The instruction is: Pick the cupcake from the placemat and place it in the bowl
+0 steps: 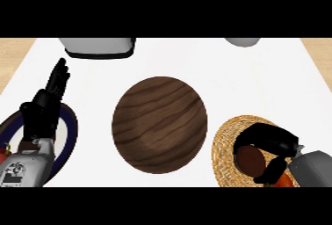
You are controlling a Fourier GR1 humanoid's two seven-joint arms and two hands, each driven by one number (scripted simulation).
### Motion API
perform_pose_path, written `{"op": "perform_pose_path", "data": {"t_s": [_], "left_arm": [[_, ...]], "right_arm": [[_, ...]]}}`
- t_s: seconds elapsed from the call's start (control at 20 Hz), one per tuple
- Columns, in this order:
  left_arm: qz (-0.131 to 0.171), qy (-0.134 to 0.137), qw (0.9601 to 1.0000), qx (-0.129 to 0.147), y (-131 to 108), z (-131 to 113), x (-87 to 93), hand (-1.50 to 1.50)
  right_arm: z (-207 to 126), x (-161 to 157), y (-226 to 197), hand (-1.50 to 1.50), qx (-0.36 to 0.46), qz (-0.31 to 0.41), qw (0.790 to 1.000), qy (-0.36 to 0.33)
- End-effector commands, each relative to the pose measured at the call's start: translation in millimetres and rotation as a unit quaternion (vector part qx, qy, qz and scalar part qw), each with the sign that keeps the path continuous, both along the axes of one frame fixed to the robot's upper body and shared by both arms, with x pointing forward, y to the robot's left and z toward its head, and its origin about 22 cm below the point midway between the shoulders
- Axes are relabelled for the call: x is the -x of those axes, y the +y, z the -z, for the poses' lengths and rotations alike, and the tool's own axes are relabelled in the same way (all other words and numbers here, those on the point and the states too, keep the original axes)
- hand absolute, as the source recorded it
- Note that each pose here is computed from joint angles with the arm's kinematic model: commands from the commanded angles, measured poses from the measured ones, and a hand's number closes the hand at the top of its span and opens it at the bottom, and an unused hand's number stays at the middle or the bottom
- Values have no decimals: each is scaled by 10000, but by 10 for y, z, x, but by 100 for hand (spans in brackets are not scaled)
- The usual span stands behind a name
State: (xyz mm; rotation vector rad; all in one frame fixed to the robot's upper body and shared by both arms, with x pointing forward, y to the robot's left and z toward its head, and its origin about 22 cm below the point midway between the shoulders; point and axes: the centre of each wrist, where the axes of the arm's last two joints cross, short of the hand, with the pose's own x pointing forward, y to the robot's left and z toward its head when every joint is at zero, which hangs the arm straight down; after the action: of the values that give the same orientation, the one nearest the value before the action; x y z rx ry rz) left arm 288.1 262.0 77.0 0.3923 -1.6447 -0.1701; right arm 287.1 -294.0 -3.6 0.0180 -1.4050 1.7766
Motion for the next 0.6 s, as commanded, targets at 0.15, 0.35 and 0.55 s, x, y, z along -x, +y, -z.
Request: {"op": "perform_pose_path", "data": {"t_s": [0.15, 0.35, 0.55], "left_arm": [[-117, -41, 9999, -12, 136, -185, -185, 0], [-63, 4, 10000, 73, 152, -67, 40, 0], [-40, 40, 10000, 0, 69, -35, 4, 0]], "right_arm": [[208, 182, 19, 150, -310, -164, 9993, 99], [79, 312, 745, 150, -427, 114, 9990, -64], [316, 596, 1873, 150, -597, 288, 9978, 34]]}}
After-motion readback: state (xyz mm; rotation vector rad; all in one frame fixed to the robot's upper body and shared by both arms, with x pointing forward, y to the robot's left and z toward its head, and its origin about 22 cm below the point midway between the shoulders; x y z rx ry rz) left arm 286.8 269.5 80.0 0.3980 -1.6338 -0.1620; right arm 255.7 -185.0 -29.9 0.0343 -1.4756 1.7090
